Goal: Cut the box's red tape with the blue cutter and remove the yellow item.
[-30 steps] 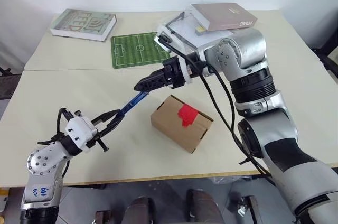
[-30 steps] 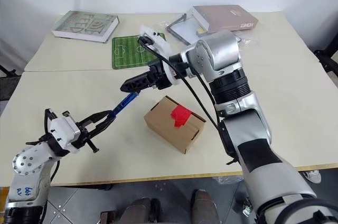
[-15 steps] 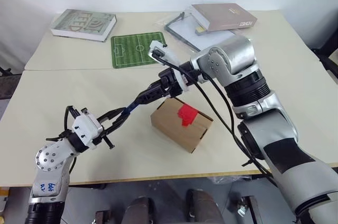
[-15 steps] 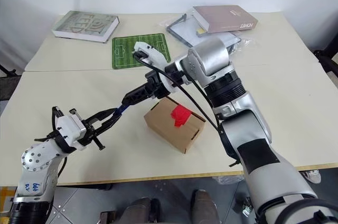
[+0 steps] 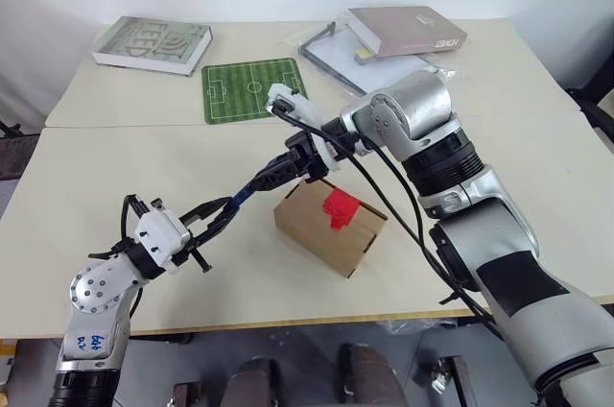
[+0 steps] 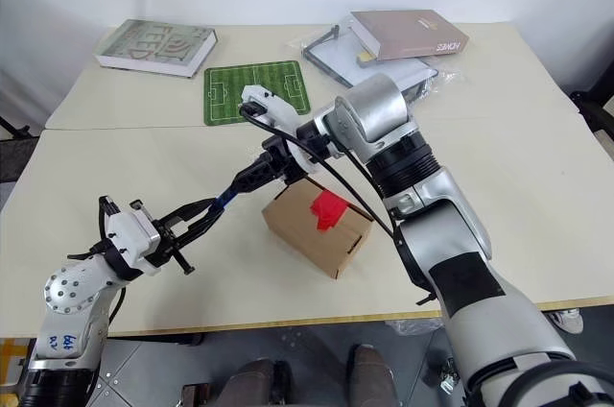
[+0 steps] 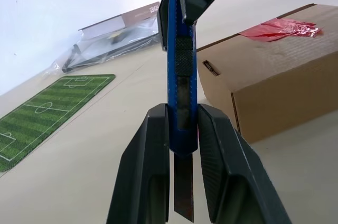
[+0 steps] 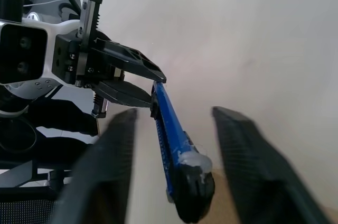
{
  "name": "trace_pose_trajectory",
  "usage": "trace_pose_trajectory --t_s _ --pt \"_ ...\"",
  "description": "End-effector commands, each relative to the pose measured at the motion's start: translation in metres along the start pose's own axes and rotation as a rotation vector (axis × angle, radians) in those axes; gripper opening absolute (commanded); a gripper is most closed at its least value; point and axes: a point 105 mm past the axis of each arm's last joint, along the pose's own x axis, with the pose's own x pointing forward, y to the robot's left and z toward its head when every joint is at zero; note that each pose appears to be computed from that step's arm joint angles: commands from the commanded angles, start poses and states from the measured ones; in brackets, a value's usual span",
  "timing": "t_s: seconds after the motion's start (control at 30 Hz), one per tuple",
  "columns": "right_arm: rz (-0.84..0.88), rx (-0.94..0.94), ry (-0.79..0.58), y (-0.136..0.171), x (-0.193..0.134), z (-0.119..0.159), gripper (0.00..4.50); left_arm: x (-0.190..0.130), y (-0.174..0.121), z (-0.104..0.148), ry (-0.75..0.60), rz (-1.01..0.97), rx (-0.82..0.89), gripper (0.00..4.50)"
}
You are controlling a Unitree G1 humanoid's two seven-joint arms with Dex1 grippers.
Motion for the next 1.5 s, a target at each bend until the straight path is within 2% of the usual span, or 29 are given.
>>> trace_pose_trajectory --t_s 0.03,0.1,0.23,0.33,0.5,0.67,0.77,0.9,1.13,1.23,1.37,1.47,1.5 --pt "0.012 -0.042 -0.009 0.005 -0.002 0.005 0.58 0.000 0.002 0.012 -0.040 0.017 0.035 0.43" --pt "0.010 -0.046 -0.021 0.004 -0.004 0.007 0.15 0.000 0.004 0.013 -0.041 0.029 0.030 0.43" --pt "0.008 -0.056 -0.031 0.004 -0.007 0.009 0.16 -0.001 0.006 0.006 0.005 0.035 -0.007 0.43" --pt "0.016 -0.069 -0.060 0.008 -0.013 0.013 0.16 -0.003 0.014 -0.006 0.110 0.077 -0.080 1.41" --pt "0.005 -0.070 -0.099 0.008 -0.019 0.017 0.16 -0.008 0.029 -0.003 0.138 0.146 -0.151 2.94" --pt "-0.022 -0.064 -0.167 0.006 -0.031 0.020 0.16 -0.038 0.032 0.003 0.164 0.208 -0.385 4.47" --pt "-0.045 -0.080 -0.217 0.004 -0.039 0.022 0.16 -0.048 0.022 0.007 0.172 0.197 -0.523 4.50" --pt "-0.056 -0.094 -0.269 0.005 -0.053 0.017 0.16 -0.042 -0.002 0.013 0.189 0.136 -0.654 4.50" --pt "-0.114 -0.141 -0.434 0.008 -0.085 0.013 0.16 -0.001 -0.023 0.030 0.129 -0.005 -0.719 4.50" --pt "-0.145 -0.167 -0.467 0.011 -0.096 0.002 0.16 0.011 -0.032 0.031 0.084 -0.036 -0.705 4.50" --pt "-0.211 -0.203 -0.501 0.013 -0.112 -0.016 0.16 0.038 -0.029 0.038 -0.044 0.012 -0.567 4.50" --pt "-0.262 -0.218 -0.503 0.014 -0.121 -0.026 0.16 0.060 -0.030 0.044 -0.102 0.016 -0.489 3.96" --pt "-0.277 -0.224 -0.503 0.015 -0.123 -0.029 0.16 0.065 -0.031 0.045 -0.105 0.010 -0.471 3.64"
